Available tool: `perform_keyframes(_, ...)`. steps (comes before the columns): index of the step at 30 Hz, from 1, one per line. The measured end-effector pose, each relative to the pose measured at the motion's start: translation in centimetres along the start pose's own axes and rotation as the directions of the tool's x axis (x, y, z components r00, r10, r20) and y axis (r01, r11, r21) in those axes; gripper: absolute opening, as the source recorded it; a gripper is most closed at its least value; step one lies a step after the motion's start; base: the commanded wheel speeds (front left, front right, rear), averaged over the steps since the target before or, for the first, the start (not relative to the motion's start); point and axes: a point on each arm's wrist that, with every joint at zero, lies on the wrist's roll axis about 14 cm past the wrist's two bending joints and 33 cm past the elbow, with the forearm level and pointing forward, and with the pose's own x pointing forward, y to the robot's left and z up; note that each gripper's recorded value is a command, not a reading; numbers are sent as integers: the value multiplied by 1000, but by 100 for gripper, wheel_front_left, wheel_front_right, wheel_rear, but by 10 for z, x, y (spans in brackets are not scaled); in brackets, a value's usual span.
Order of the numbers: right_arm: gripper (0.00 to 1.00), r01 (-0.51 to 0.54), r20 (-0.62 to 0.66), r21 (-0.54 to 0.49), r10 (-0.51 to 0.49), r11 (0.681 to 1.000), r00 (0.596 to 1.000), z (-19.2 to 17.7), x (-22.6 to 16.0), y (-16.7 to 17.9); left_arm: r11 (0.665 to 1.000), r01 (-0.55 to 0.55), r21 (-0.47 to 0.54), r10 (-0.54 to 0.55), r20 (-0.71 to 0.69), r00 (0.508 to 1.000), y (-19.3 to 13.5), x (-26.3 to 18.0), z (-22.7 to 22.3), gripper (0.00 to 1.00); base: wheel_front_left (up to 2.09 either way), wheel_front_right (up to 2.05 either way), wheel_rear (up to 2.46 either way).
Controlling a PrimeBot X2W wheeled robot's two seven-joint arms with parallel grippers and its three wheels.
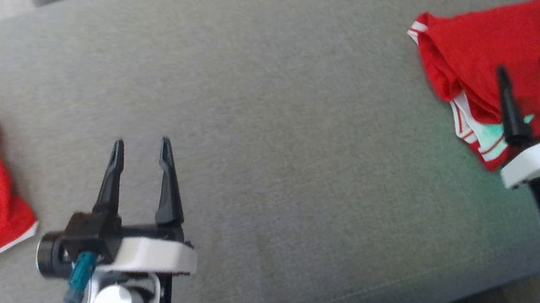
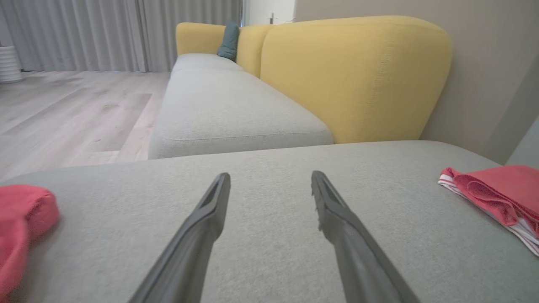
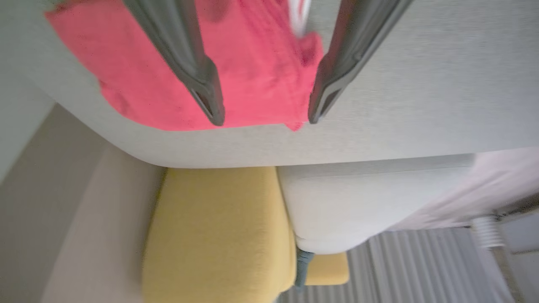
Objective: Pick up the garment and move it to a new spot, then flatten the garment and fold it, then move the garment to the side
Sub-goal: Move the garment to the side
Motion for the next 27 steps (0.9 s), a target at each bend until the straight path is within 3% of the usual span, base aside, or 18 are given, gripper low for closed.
perform_keyframes(7,100,-166,82,52,161,985,983,32,-11,72,990,-134,48,133,16,991,38,-39,15,100,0,0,0)
perform_keyframes(12,100,-215,99,64,209,974,973,40,-29,95,979,-192,69,190,31,981,52,-66,25,100,0,0,0)
perform_keyframes(27,100,-198,68,94,192,976,979,32,-66,93,978,-195,68,194,27,981,49,-93,27,100,0,0,0)
